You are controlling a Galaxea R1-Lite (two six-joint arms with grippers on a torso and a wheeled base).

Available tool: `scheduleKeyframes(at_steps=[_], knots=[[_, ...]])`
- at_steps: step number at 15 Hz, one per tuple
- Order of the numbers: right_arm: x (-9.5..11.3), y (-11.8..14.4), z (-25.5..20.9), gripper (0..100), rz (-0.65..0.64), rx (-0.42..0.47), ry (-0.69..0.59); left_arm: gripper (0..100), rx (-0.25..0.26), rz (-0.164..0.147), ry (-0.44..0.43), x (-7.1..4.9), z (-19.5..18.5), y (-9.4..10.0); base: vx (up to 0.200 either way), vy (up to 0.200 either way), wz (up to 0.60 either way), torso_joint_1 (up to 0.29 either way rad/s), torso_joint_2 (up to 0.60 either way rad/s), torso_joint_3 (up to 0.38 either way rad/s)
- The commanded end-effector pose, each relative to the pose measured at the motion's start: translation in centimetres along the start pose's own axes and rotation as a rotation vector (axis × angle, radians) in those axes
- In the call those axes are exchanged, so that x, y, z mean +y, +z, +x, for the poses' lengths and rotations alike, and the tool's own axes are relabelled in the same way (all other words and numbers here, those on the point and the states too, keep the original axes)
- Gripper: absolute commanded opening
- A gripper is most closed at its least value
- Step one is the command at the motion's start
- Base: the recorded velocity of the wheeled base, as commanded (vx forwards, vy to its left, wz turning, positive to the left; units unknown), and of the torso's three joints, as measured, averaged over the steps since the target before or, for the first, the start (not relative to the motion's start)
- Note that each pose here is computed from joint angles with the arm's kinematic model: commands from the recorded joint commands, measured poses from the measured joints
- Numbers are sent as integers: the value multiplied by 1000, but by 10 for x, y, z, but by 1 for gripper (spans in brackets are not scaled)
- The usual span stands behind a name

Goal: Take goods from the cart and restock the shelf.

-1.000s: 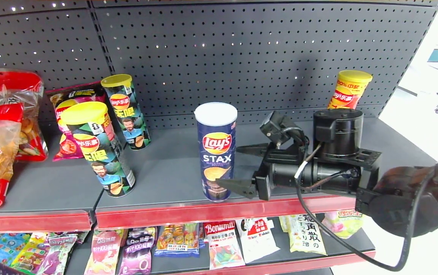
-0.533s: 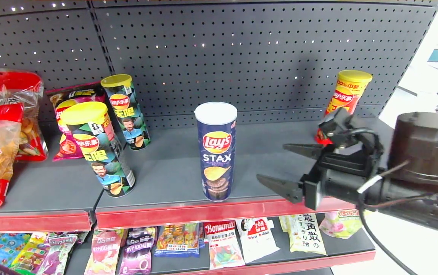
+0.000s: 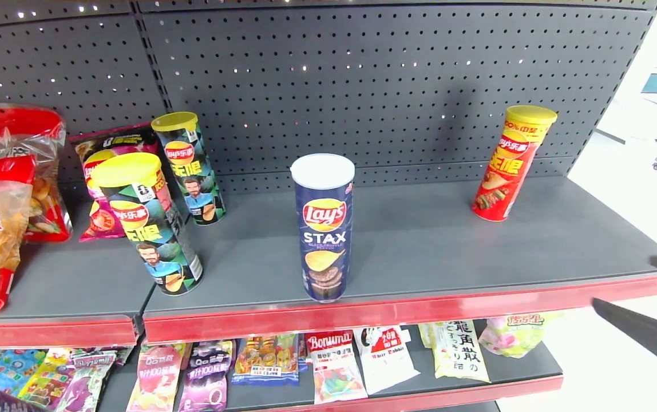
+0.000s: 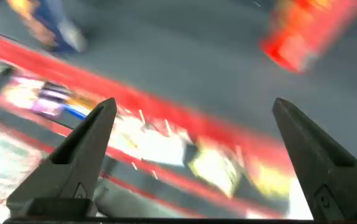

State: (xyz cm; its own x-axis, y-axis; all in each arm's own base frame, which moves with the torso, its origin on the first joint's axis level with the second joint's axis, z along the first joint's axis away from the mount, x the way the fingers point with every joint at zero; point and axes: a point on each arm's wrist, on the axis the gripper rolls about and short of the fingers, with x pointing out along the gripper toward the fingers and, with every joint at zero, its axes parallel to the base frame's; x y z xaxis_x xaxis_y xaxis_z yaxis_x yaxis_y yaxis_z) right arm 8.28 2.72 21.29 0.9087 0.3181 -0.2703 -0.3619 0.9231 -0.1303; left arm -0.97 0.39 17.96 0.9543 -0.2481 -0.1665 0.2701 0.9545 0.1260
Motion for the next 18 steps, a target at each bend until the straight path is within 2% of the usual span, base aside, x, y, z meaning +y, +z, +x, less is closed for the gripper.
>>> scheduleKeyframes(at_steps=[1, 2, 3, 5, 6, 7, 10, 13, 16, 18], knots=[[11, -46, -89, 100, 74, -46, -377, 0, -14, -56, -14, -1, 1, -1, 0, 0, 0, 0, 0, 0], [14, -54, -88, 100, 92, -24, -449, 0, -31, -101, -5, 0, 3, 1, 0, 0, 0, 0, 0, 0], [18, -68, -87, 100, 106, -7, -506, 0, -37, -127, 9, 0, 2, 2, 0, 0, 0, 0, 0, 0], [28, -105, -84, 100, 112, -3, -534, 0, -39, -134, 21, 1, 2, 2, 0, 0, 0, 0, 0, 0], [35, -128, -84, 100, 90, -41, -502, 0, -42, -134, 16, 0, 2, 3, 0, 0, 0, 0, 0, 0], [34, -138, -76, 100, 93, -21, -492, 0, -44, -132, 7, 0, 2, 3, 0, 0, 0, 0, 0, 0], [31, -148, -63, 100, 60, -138, -447, 0, -66, -132, -2, 0, 1, 4, 0, 0, 0, 0, 0, 0], [31, -147, -63, 100, 78, -147, -455, 0, -74, -128, -3, 1, 0, 4, 0, 0, 0, 0, 0, 0], [29, -148, -63, 100, 110, -142, -519, 0, -98, -129, 3, 1, -6, 2, 0, 0, 0, 0, 0, 0], [30, -148, -63, 100, 129, -153, -478, 0, -103, -129, 0, 0, -10, -2, 0, 0, 0, 0, 0, 0]])
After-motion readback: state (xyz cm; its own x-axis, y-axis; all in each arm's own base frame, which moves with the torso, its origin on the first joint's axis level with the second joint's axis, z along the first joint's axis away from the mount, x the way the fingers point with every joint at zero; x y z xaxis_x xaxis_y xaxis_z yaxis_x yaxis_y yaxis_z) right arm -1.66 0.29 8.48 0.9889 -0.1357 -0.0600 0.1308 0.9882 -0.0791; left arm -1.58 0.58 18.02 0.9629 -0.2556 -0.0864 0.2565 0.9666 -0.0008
